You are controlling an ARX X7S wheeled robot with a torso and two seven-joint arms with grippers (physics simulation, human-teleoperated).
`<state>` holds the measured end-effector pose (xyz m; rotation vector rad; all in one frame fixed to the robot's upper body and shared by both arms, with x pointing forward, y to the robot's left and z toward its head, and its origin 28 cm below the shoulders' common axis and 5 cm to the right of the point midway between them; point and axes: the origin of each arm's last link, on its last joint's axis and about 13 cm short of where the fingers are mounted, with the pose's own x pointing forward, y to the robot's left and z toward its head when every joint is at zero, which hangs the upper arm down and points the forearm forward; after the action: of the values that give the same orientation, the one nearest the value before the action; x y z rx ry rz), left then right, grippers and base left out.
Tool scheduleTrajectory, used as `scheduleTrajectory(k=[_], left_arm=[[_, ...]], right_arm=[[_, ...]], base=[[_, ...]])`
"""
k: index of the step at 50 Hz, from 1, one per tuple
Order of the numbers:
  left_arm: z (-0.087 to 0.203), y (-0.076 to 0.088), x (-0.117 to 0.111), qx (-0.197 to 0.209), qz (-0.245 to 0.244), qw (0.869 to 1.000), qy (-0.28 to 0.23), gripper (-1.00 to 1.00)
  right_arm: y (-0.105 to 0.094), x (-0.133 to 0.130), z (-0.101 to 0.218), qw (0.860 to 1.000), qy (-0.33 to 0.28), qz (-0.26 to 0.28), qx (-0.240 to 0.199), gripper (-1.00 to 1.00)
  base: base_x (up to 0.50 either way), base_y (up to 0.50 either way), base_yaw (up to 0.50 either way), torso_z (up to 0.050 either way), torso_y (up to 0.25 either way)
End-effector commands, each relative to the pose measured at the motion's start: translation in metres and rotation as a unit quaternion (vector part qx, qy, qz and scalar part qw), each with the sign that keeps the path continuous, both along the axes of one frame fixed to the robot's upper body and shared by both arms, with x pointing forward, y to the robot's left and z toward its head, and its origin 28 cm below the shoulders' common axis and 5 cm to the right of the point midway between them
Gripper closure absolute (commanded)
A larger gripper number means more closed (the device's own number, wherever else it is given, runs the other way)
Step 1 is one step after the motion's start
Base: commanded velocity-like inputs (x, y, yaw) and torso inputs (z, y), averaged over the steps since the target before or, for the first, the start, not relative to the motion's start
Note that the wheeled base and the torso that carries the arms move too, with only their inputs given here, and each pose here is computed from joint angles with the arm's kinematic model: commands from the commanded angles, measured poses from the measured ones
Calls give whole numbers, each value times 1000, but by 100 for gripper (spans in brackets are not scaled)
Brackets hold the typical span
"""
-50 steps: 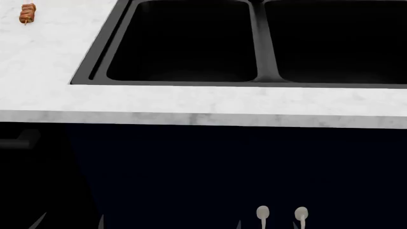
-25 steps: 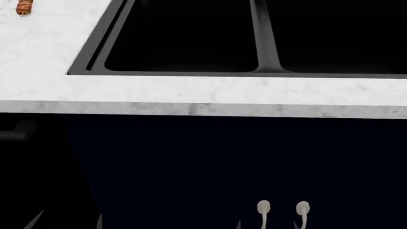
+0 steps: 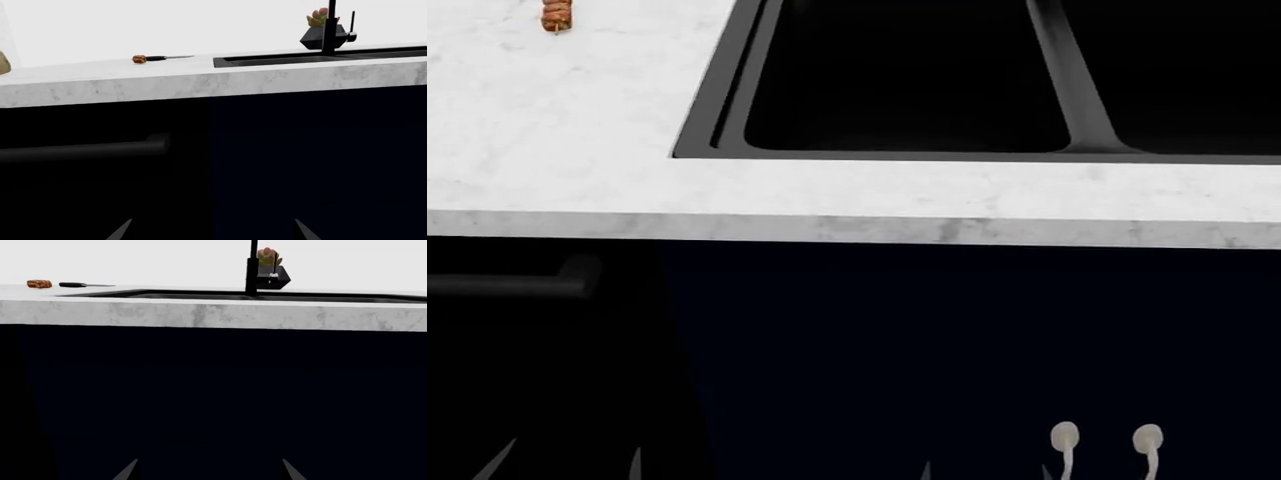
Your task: Open the dishwasher door
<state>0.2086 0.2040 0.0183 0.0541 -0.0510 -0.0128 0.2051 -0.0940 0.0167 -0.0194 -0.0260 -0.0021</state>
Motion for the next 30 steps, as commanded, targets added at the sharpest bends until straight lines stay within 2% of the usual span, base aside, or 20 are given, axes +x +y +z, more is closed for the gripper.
scheduleTrajectory(k=[1, 23, 30], left_arm=[[0, 0, 0, 4, 0, 1000, -3, -100], [2, -1, 2, 6, -3, 1000, -9, -100], [0, -1, 2, 8, -4, 1000, -9, -100]], right_arm=[[0, -1, 0, 1000, 0, 0, 1, -100], [-2, -1, 4, 1000, -6, -5, 7, -100], [-2, -3, 5, 1000, -10, -8, 20, -100]], base=[[0, 500, 0, 0, 0], [0, 500, 0, 0, 0], [0, 27, 0, 0, 0]])
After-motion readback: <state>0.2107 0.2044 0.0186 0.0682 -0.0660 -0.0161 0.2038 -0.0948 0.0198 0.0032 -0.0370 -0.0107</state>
